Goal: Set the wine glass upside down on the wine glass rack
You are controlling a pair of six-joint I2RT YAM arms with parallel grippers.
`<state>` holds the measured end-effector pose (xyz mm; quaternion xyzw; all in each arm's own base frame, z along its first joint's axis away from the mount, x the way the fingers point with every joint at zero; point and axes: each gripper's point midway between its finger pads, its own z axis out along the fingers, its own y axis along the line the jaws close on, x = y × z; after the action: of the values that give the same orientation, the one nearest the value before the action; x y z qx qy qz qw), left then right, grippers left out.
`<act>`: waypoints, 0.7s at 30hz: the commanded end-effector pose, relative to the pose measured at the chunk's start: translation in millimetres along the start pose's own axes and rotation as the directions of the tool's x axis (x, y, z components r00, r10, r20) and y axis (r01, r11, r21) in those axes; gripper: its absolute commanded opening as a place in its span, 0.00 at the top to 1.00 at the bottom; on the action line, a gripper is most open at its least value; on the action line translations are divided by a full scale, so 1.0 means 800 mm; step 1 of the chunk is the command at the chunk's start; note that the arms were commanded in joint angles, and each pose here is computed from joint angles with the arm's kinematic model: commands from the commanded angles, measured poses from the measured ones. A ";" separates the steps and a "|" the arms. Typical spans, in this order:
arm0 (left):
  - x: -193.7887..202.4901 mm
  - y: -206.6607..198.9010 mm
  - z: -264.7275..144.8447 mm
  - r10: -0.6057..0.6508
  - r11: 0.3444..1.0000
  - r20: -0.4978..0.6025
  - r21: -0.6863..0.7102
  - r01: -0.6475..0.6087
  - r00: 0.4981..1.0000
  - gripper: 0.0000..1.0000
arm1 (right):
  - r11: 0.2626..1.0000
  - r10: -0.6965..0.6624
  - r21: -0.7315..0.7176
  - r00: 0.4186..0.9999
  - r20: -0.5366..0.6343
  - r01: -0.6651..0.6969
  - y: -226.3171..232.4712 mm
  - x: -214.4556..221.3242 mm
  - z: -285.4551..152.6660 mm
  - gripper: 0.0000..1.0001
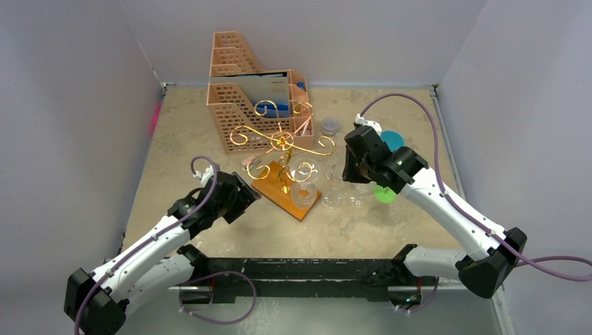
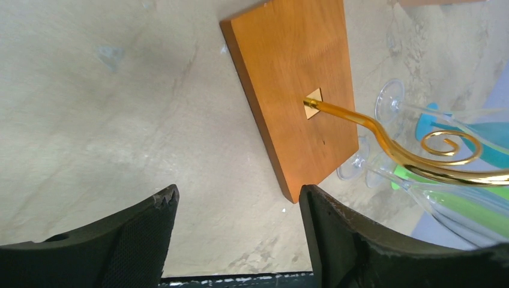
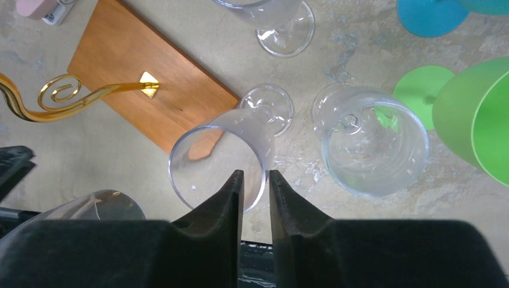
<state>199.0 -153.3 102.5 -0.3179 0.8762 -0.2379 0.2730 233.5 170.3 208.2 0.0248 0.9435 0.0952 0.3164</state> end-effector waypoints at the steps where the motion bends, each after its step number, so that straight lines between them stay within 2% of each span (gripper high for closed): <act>1: -0.043 0.006 -0.037 0.154 0.985 0.118 -0.093 -0.143 0.981 0.26 | 0.999 -0.040 0.015 0.999 -0.007 0.040 -0.004 -0.008 -0.015 0.78; 5: -0.055 0.003 -0.052 0.182 0.980 0.145 -0.110 -0.167 0.973 0.20 | 0.998 -0.060 0.013 0.997 -0.043 0.061 0.000 -0.004 -0.013 0.87; 10: -0.045 -0.008 -0.056 0.181 0.983 0.109 -0.049 -0.177 0.977 0.19 | 0.997 -0.068 0.019 0.996 -0.057 0.070 0.001 -0.004 -0.012 1.00; 16: -0.048 -0.019 -0.070 0.196 0.981 0.102 -0.024 -0.194 0.975 0.19 | 0.996 -0.093 0.001 0.994 -0.048 0.093 -0.001 -0.005 -0.021 1.00; 21: -0.062 -0.028 -0.097 0.193 0.981 0.136 -0.021 -0.192 0.972 0.19 | 0.994 -0.092 -0.054 0.995 0.046 0.094 0.001 -0.024 -0.048 1.00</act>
<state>190.8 -120.5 155.2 -0.2546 0.8943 -0.1728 0.3249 228.4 166.5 213.2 -0.0187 0.9528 0.0721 0.2944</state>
